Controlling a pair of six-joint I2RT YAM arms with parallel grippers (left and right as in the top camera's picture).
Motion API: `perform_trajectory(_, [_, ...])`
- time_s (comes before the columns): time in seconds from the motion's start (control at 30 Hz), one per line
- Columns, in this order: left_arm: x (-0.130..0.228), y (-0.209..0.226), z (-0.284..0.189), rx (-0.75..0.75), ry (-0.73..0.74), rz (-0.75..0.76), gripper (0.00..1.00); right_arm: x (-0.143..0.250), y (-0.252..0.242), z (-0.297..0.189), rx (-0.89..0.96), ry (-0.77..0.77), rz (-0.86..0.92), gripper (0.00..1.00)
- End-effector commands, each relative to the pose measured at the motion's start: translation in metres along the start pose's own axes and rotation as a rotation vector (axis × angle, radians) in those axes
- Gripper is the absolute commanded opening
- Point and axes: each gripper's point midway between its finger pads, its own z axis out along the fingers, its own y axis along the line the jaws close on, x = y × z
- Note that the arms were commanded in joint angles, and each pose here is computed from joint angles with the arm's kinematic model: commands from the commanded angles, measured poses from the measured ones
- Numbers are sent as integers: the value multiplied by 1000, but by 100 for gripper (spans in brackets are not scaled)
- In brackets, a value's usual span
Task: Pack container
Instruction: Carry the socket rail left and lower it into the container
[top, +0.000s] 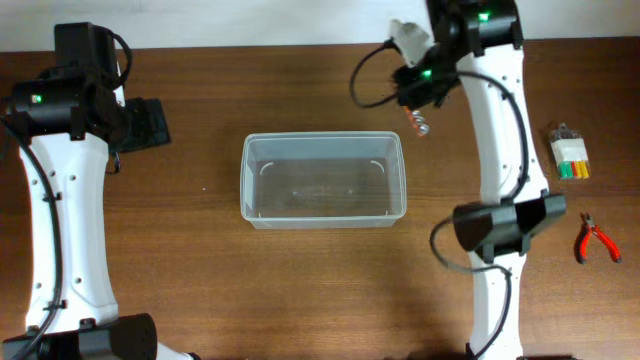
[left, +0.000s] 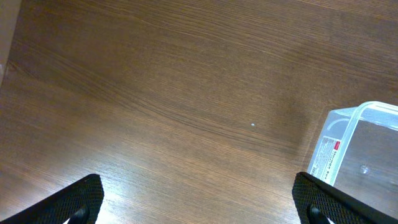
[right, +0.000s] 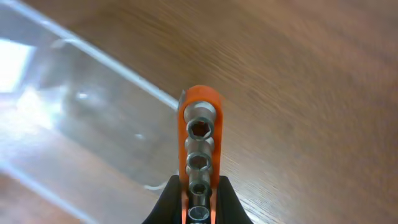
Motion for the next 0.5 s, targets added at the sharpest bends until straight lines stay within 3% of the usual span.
perform_trajectory(0.0, [-4,4,-8,-7,-30,-3,99,-14,48,-33,-36,-88,-118,5])
perform_trajectory(0.17, [-4,4,-8,-7,-30,-3,99,-13,110,-12,-80,-23,-247,8])
perform_trajectory(0.47, [-4,4,-8,-7,-30,-3,99,15,163,28,-76,150,-436,9])
